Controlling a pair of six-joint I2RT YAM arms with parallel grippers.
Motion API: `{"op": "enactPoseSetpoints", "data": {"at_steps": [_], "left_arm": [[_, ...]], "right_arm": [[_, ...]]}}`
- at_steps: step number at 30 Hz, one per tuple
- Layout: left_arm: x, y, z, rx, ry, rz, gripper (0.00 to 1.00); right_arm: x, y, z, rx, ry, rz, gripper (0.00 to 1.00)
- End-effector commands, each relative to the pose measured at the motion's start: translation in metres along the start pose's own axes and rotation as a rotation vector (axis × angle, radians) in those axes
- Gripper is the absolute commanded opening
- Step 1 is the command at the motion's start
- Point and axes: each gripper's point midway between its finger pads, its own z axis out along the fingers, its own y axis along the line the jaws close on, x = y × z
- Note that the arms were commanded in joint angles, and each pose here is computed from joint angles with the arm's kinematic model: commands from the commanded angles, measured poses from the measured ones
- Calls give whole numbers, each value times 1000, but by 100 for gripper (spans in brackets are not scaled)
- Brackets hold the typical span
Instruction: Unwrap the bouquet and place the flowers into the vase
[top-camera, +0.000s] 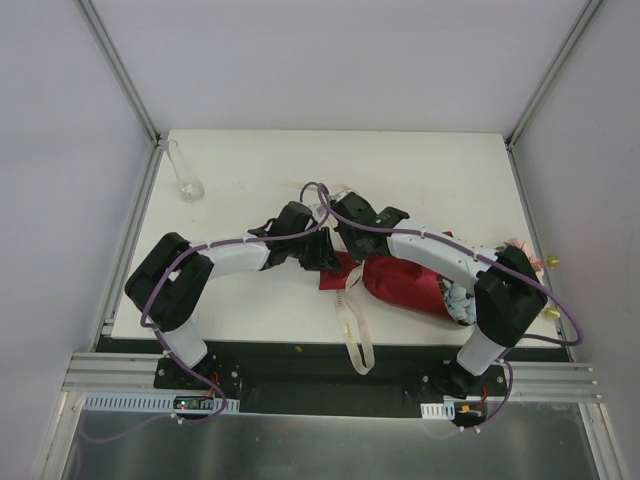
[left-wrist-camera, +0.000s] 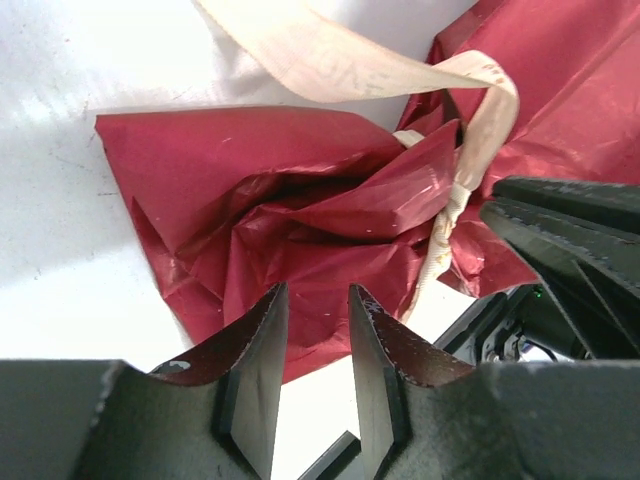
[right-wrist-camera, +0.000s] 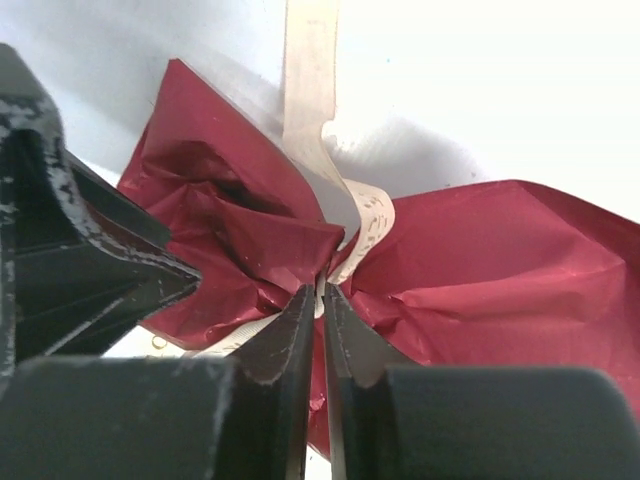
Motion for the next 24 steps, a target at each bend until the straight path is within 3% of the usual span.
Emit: {"op": "enactPoseSetpoints", "data": {"at_steps": [1, 24], "left_arm": [[-14, -37, -7, 86, -13, 51, 30], [-9, -19, 15, 36, 17, 30, 30]], "right_arm": [[-9, 10, -5, -55, -37, -51, 9], [19, 2, 15, -10, 33, -105, 9]]}}
